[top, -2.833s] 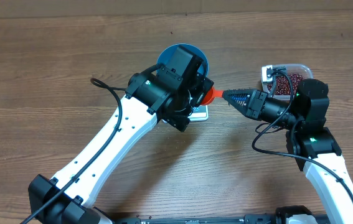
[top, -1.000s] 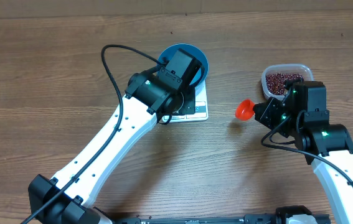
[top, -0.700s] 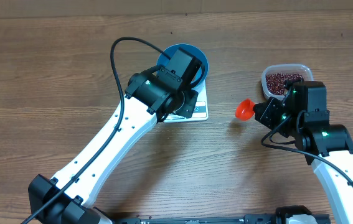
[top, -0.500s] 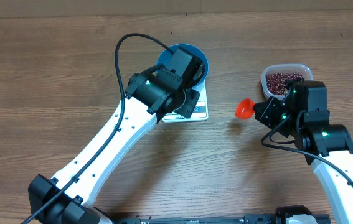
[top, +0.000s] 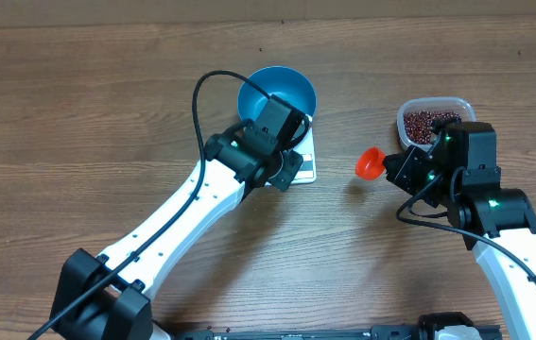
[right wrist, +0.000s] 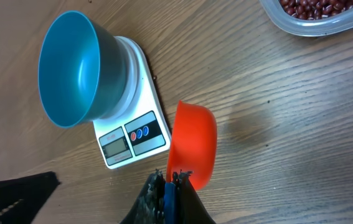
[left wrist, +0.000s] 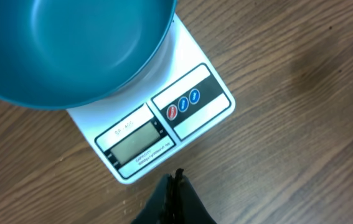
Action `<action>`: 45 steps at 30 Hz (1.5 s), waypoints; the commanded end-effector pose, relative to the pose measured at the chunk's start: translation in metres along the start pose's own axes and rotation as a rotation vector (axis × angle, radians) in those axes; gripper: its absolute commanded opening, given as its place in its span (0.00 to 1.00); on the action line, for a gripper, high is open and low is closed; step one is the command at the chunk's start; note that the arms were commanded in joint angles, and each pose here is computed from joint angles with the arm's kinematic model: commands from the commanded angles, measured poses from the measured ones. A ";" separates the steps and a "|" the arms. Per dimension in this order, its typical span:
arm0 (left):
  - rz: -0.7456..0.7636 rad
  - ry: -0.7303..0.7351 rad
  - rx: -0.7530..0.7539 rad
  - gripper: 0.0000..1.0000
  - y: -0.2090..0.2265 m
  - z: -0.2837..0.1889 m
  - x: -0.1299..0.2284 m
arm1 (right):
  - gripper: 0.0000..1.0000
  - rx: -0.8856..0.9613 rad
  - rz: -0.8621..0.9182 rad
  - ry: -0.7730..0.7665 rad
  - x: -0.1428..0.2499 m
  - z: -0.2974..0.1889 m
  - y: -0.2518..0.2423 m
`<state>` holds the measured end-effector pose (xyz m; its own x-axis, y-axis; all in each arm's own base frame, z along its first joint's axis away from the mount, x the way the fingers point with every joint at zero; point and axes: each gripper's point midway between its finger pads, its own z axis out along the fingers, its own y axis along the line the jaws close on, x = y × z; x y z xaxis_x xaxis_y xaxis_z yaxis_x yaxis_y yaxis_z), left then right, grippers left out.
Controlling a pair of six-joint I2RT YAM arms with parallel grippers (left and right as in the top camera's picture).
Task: Scoop item into bowl and weigh 150g on scale
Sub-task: 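Move the left gripper down toward the scale's buttons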
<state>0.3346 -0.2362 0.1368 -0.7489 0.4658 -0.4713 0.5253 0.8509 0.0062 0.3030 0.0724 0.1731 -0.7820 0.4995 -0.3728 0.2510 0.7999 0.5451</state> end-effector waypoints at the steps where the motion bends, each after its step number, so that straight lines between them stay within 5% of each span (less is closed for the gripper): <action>1: 0.043 -0.004 -0.010 0.04 0.003 0.014 0.007 | 0.04 -0.045 -0.022 -0.052 -0.014 -0.014 0.017; 17: 0.103 -0.084 0.005 0.04 -0.001 0.035 0.001 | 0.04 -0.050 -0.025 -0.061 -0.016 -0.014 0.018; 45: 0.136 -0.012 -0.027 0.04 -0.004 0.099 0.016 | 0.04 -0.044 -0.028 -0.065 -0.016 -0.014 0.017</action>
<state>0.3569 -0.2589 0.0485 -0.6800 0.5521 -0.4825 0.6074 0.7928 0.0510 0.3057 0.0725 0.1753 -0.7763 0.5000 -0.3838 0.2435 0.7995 0.5491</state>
